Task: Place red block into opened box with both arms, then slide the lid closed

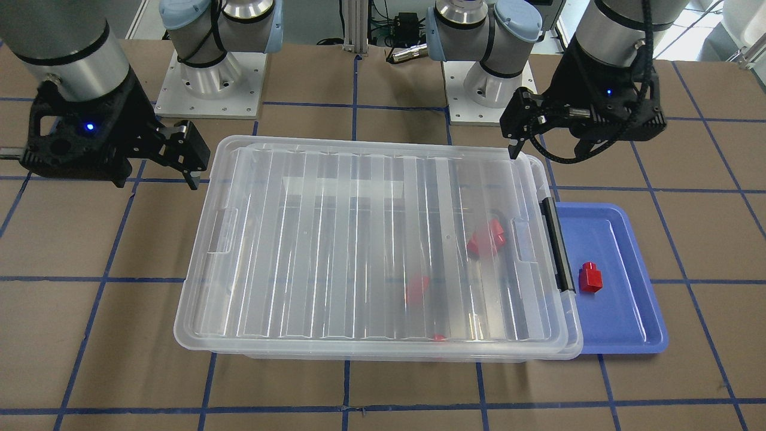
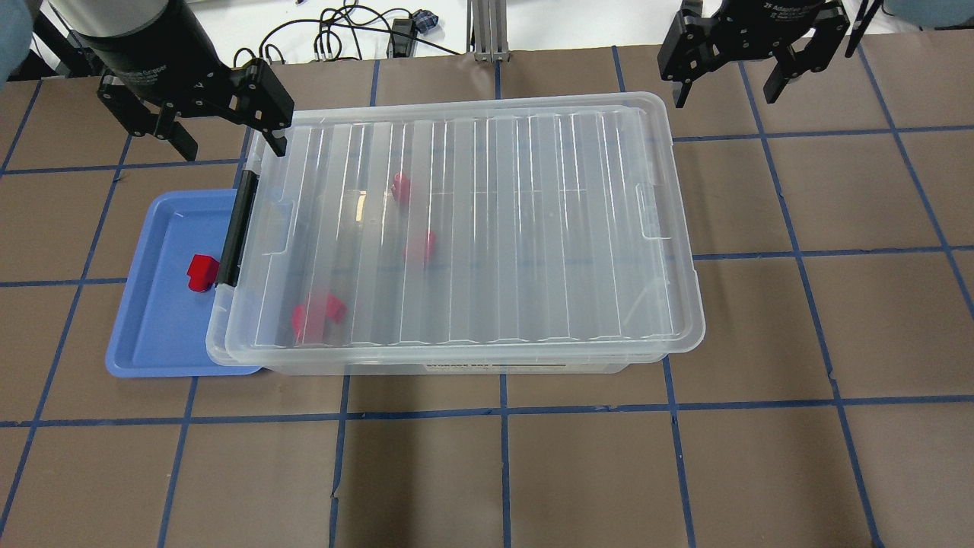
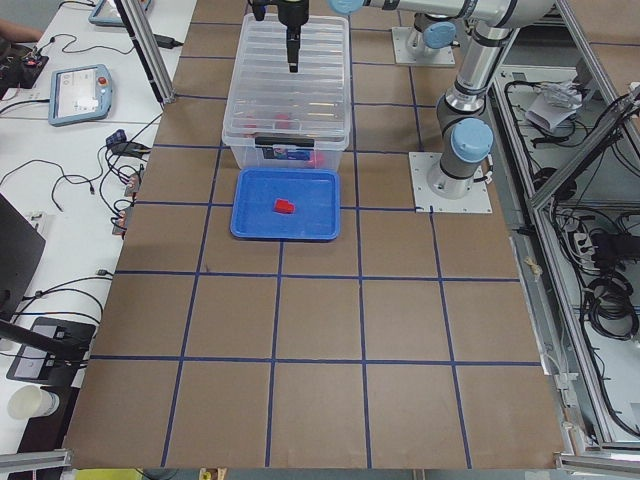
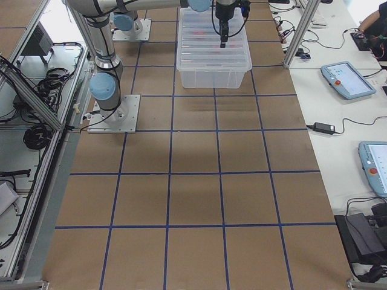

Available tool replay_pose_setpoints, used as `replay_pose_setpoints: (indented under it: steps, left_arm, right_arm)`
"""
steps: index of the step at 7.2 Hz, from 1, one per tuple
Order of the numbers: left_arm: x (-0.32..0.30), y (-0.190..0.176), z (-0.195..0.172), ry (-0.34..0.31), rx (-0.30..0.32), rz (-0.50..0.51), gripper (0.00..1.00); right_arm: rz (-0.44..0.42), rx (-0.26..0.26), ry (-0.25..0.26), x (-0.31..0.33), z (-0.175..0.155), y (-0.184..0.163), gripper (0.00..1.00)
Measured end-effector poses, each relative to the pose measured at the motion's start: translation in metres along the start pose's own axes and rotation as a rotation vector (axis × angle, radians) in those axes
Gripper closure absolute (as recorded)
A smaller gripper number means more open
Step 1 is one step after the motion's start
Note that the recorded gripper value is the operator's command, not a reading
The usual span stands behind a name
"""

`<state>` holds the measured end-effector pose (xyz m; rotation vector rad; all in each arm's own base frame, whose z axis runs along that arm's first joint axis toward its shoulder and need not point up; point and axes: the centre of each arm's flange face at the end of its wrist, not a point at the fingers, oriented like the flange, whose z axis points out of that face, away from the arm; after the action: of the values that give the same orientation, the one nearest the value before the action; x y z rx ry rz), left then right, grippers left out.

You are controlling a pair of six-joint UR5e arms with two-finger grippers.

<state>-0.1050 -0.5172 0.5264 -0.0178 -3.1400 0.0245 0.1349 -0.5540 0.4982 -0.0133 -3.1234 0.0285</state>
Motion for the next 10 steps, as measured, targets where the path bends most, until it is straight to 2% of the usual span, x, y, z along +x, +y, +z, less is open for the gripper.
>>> replay_pose_setpoints:
  steps: [2,3,4,6,7,10]
  left_arm:
    - [-0.037,-0.007,0.006,-0.001,-0.01,0.027,0.0]
    - [-0.064,-0.011,0.012,0.0,-0.019,0.048,0.0]
    - [-0.096,-0.014,0.021,0.004,-0.032,0.064,0.0]
    - [-0.17,-0.019,0.06,0.018,-0.041,0.119,0.0]
    - [-0.204,-0.019,0.089,0.035,-0.027,0.141,0.0]
    - [-0.245,-0.013,0.205,0.036,0.05,0.241,0.0]
  right_arm:
    - [-0.008,-0.033,0.006,-0.003,0.075,0.003,0.0]
    - [-0.011,-0.03,0.021,-0.003,0.112,0.012,0.0]
    - [-0.012,-0.026,0.039,-0.001,0.133,0.019,0.0]
    - [-0.013,-0.019,0.054,0.0,0.149,0.021,0.0]
    - [-0.011,-0.019,0.056,0.002,0.151,0.02,0.0]
    - [0.042,-0.018,0.058,0.032,0.152,0.014,0.0]
